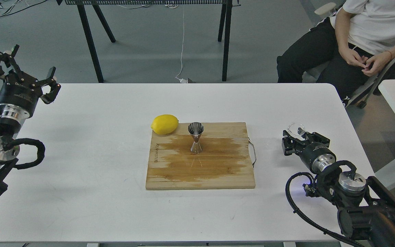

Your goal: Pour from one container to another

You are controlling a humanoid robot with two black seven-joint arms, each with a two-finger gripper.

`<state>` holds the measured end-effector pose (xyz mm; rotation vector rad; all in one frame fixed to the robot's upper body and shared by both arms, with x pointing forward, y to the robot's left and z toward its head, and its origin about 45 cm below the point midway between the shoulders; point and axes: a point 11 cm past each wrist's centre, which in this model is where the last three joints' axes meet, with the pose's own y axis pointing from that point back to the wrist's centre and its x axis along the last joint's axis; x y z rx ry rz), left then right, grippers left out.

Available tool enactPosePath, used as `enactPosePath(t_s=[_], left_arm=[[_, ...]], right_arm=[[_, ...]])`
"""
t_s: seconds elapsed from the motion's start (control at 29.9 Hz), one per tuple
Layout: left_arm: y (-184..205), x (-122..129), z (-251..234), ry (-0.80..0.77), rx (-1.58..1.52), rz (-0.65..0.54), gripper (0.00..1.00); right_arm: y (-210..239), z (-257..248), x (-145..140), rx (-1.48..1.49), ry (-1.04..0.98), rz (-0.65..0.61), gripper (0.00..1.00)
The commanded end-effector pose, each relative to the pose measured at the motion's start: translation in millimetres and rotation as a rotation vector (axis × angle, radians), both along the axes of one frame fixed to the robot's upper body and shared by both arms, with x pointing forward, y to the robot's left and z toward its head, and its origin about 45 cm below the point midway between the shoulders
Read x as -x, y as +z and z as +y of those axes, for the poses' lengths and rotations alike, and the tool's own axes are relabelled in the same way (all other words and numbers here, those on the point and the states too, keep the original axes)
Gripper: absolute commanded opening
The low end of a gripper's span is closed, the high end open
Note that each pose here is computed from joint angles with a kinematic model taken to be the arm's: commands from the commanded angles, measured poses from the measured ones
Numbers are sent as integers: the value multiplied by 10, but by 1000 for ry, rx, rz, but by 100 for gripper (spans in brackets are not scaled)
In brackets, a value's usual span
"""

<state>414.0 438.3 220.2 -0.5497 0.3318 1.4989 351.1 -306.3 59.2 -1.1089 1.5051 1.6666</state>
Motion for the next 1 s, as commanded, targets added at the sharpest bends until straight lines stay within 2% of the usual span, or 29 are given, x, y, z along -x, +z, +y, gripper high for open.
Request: enactPosePath(t_s=[0.0, 0.23, 0.67, 0.84, 0.87, 0.94, 0.97], left_arm=[[13, -3, 10, 0, -3, -1, 100], [25, -6, 15, 2, -4, -4, 100], [52, -20, 17, 0, -5, -9, 100], [50, -23, 6, -2, -3, -9, 100], [48, -22, 11, -1, -4, -9, 100], [51, -20, 19, 1, -6, -8, 100], [49, -20, 15, -1, -6, -8, 100]], right_arm=[[-51, 7, 54, 0, 1, 13, 33], [-178, -30, 199, 6, -6, 50, 36], [-253, -174, 325, 33, -24, 71, 55], [-244, -190, 322, 36, -25, 68, 55], [-240, -189, 319, 36, -26, 67, 51], [-232, -194, 307, 37, -28, 65, 37], [-230, -201, 307, 40, -28, 65, 34]])
